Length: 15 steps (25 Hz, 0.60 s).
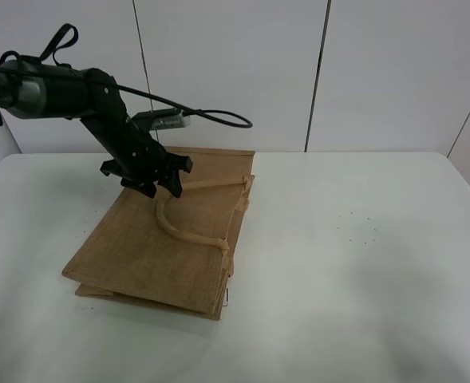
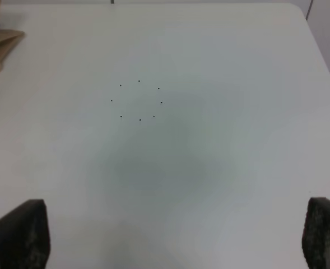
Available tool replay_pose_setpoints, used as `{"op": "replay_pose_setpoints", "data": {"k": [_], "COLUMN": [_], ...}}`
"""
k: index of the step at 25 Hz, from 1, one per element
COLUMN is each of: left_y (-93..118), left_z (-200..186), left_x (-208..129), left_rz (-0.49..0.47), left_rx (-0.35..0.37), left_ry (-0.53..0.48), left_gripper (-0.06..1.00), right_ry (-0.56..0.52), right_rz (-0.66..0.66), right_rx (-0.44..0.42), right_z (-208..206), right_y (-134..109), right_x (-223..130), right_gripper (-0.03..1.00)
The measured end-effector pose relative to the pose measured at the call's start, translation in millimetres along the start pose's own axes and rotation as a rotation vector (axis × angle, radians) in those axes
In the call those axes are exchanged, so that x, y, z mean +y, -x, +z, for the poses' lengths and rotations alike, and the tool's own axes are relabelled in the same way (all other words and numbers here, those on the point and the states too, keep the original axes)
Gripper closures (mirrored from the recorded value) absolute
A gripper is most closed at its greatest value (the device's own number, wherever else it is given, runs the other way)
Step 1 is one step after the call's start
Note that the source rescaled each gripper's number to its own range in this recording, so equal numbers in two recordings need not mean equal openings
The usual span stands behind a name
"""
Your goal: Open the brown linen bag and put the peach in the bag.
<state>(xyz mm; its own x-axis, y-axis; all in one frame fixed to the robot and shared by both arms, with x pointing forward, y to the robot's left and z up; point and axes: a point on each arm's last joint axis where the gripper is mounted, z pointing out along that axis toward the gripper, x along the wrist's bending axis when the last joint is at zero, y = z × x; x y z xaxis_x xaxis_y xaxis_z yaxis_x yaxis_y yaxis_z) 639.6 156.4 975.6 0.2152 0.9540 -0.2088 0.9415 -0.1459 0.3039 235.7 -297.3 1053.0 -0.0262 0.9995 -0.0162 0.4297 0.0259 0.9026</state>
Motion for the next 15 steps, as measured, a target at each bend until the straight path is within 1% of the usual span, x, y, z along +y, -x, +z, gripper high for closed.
{"op": "replay_pose_setpoints", "data": {"k": [2,4,7,9,11,15], "left_y": [4.1,3.7,-7.6,-24.2,-43.0,-87.7], "left_z": [-14.3,-26.2,-38.6,-42.7,-46.7,-56.8], "left_x": [11.0,17.8,23.0,24.1,23.8,21.3], "left_rz": [0.019,0.051,0.070,0.042,-0.006,-0.110], "left_rx": [-0.001,0.028,0.085,0.109,0.127,0.159], "left_ry": [0.014,0.012,-0.007,-0.017,-0.032,-0.051], "left_gripper": [0.14,0.14,0.14,0.14,0.14,0.14], "right_ry": [0.000,0.000,0.000,0.000,0.000,0.000], "right_rz": [0.000,0.000,0.000,0.000,0.000,0.000], "right_rx": [0.000,0.000,0.000,0.000,0.000,0.000], "right_z": [0.0,0.0,0.0,0.0,0.0,0.0], "right_y": [0.0,0.0,0.0,0.0,0.0,0.0], "right_x": [0.0,0.0,0.0,0.0,0.0,0.0], "right_gripper": [-0.03,-0.03,-0.03,-0.03,-0.03,-0.03]}}
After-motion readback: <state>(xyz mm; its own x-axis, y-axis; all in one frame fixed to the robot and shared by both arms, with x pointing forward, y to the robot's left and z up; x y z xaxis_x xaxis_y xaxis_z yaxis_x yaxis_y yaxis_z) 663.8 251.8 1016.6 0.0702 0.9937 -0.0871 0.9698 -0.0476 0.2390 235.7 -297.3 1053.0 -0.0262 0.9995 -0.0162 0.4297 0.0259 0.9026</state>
